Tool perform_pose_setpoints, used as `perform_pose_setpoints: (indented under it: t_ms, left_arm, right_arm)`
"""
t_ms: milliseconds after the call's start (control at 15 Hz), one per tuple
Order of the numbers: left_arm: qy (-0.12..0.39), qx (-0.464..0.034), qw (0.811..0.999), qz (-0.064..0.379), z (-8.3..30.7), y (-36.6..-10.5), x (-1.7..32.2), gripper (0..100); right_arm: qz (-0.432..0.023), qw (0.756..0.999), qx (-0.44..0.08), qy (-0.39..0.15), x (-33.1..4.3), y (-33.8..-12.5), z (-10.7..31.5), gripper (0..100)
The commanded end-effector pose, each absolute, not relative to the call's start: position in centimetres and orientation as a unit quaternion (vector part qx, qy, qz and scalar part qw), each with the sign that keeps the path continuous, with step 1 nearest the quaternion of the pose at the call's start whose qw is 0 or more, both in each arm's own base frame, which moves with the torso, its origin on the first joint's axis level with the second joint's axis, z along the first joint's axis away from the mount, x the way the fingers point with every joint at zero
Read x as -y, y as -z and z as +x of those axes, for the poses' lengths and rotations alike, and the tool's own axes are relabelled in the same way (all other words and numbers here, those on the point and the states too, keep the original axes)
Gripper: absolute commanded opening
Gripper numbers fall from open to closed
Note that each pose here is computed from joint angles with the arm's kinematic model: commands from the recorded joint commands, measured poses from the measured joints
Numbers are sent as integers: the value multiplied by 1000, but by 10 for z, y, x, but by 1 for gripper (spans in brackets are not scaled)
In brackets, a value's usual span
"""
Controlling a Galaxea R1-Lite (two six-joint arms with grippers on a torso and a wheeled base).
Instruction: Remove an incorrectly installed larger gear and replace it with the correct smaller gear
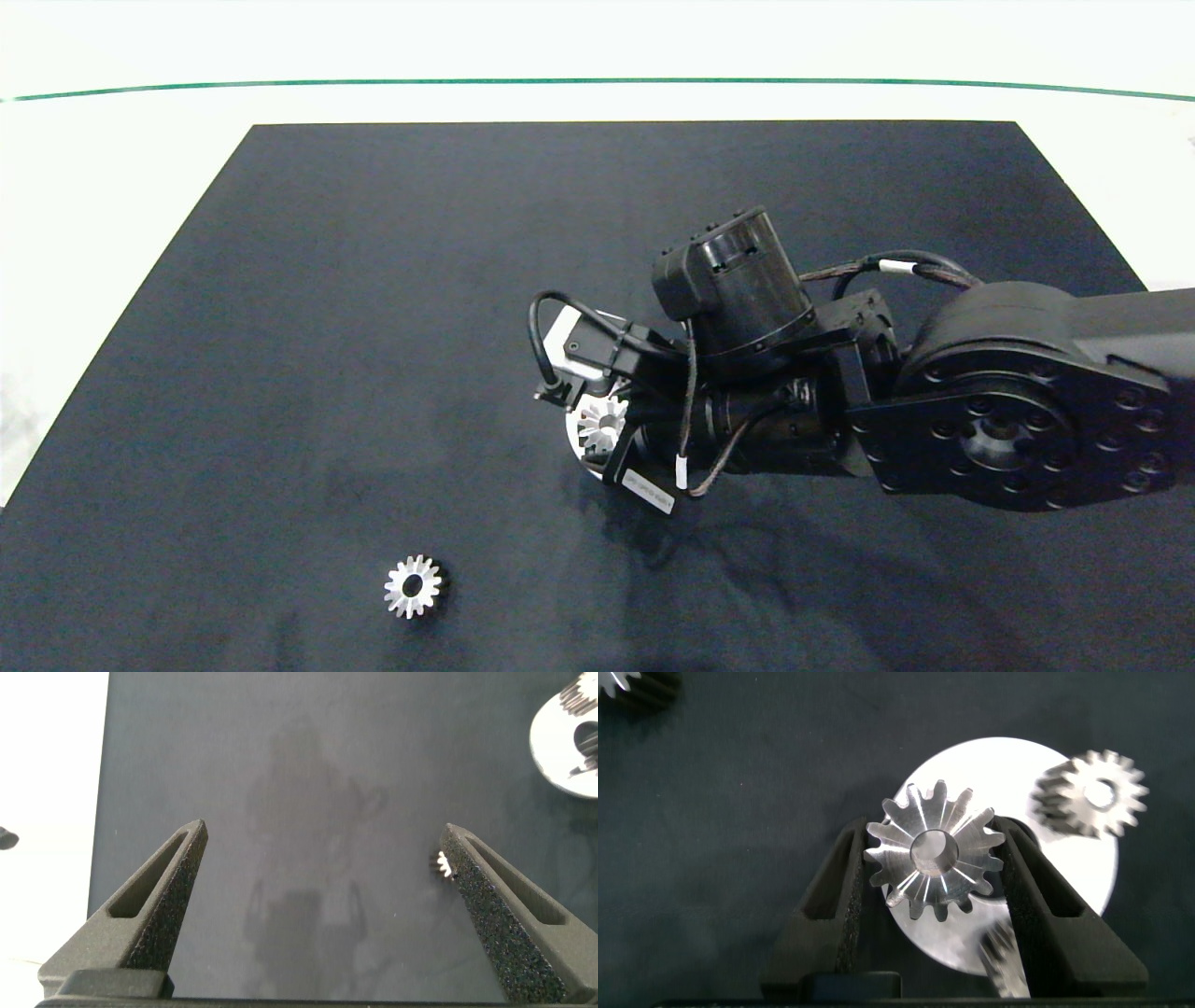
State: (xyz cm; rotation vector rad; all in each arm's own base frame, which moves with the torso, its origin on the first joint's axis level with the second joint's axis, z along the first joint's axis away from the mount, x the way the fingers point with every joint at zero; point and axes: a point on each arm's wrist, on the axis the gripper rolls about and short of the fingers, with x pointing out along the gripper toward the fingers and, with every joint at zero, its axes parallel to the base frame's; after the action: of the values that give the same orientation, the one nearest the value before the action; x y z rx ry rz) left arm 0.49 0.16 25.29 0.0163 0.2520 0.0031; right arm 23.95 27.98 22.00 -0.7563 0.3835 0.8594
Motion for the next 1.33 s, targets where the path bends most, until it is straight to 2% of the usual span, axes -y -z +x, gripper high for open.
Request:
perform_pose_setpoints:
  t_ms: [67, 133, 333, 667, 800, 867, 1000, 1333]
  left_arm:
    - [-3, -129, 992, 8, 4, -252, -2, 100]
    - [-3, -130, 991, 8, 5, -252, -2, 100]
    - [-5, -131, 991, 8, 5, -250, -2, 100]
    - [-7, -140, 990, 10, 6, -245, -2, 100]
    - [-8, -142, 990, 10, 6, -244, -2, 100]
    - [-8, -143, 990, 10, 6, -244, -2, 100]
    - [-9, -144, 990, 10, 7, -244, -2, 100]
    - [-9, -145, 989, 10, 7, -243, -2, 100]
  right_arm:
    - [-338, 843, -171, -381, -257, -240, 236, 28]
    - [-332, 861, -174, -343, -236, -247, 243, 28]
    - [-317, 885, -182, -290, -193, -258, 252, 28]
    - [-299, 893, -230, -246, -144, -243, 263, 28]
    - [-284, 899, -241, -233, -135, -241, 267, 28]
    - [-246, 906, -262, -221, -123, -235, 272, 28]
    - [-232, 910, -275, -208, -108, -229, 279, 28]
    - [-216, 924, -265, -169, -85, -218, 293, 28]
